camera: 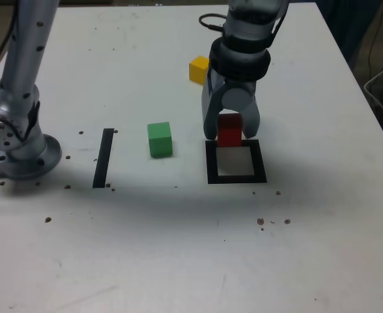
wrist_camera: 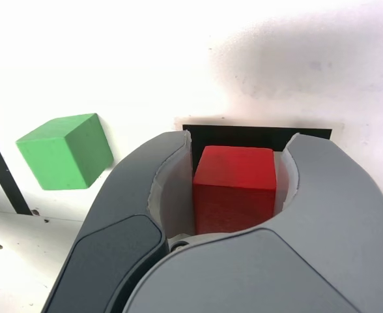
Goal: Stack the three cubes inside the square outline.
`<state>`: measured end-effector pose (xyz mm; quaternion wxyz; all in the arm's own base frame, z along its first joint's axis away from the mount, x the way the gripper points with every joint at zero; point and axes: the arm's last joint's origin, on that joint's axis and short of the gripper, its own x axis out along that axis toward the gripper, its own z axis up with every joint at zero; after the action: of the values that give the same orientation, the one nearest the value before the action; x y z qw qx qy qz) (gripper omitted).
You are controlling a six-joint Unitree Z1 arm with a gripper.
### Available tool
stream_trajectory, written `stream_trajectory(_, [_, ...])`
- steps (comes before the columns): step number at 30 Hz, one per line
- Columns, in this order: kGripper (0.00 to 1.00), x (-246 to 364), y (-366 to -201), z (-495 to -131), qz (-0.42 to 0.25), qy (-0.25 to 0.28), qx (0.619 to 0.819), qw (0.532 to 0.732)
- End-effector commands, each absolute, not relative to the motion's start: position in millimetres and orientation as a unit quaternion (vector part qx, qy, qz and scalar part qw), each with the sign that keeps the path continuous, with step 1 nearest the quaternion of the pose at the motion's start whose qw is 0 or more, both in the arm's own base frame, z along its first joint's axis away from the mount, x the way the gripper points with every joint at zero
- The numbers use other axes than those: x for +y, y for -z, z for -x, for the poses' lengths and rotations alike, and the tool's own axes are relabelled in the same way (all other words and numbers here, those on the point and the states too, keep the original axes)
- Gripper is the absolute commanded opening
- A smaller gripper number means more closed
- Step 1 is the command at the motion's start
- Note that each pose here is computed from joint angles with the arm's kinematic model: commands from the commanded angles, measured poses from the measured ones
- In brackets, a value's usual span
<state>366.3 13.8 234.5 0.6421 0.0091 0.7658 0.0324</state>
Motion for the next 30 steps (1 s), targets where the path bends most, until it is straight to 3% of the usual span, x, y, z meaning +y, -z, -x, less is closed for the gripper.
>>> stream_trajectory(1, [0.3,12,-234.0,-368,-0.01,-0.032,0.767,0.641])
stream_trajectory(15, [0.32,-4,-226.7,-368,-0.007,-0.019,0.773,0.634])
stream_trajectory(21, [0.47,-4,-217.4,-371,-0.006,-0.018,0.781,0.624])
stream_trajectory(30, [0.6,-5,-213.2,-374,-0.005,-0.016,0.783,0.622])
